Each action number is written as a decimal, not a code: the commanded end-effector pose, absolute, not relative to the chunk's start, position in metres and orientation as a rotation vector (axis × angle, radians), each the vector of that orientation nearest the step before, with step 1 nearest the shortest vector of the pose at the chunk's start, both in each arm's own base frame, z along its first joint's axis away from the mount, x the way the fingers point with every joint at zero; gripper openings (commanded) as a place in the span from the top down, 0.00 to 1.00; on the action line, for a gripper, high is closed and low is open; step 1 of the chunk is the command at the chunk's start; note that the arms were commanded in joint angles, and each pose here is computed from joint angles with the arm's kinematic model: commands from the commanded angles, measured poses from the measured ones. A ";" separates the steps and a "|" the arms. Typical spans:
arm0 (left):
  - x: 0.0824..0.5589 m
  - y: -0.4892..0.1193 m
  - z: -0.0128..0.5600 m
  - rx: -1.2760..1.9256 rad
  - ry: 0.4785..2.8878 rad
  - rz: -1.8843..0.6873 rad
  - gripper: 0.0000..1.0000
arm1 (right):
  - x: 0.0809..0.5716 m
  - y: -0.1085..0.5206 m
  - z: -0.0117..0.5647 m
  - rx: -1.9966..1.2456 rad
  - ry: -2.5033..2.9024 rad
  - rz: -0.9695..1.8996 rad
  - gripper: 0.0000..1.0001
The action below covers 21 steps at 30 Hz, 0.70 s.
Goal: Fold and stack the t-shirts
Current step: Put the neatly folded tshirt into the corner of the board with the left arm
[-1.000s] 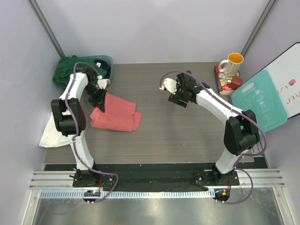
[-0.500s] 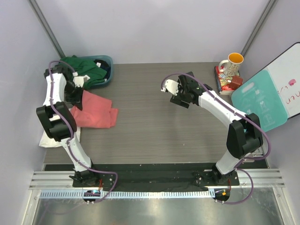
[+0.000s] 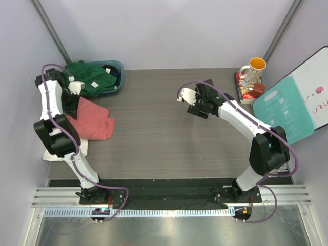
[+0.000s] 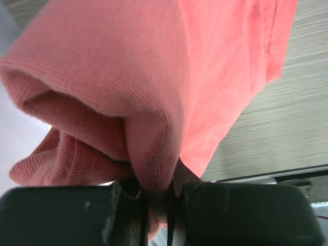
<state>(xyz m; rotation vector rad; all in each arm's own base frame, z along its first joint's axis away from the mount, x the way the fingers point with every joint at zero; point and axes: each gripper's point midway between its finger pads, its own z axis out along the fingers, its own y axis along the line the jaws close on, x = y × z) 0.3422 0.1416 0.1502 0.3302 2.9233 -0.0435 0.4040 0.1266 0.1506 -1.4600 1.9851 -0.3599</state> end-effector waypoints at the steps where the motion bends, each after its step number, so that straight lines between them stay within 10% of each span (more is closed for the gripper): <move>1: 0.268 0.141 0.189 0.369 3.114 -0.103 1.00 | 0.407 0.123 0.174 -1.418 1.930 -0.396 0.20; 21: 0.210 0.100 0.154 0.291 3.194 -0.410 1.00 | 0.403 0.122 0.170 -1.421 1.937 -0.387 0.20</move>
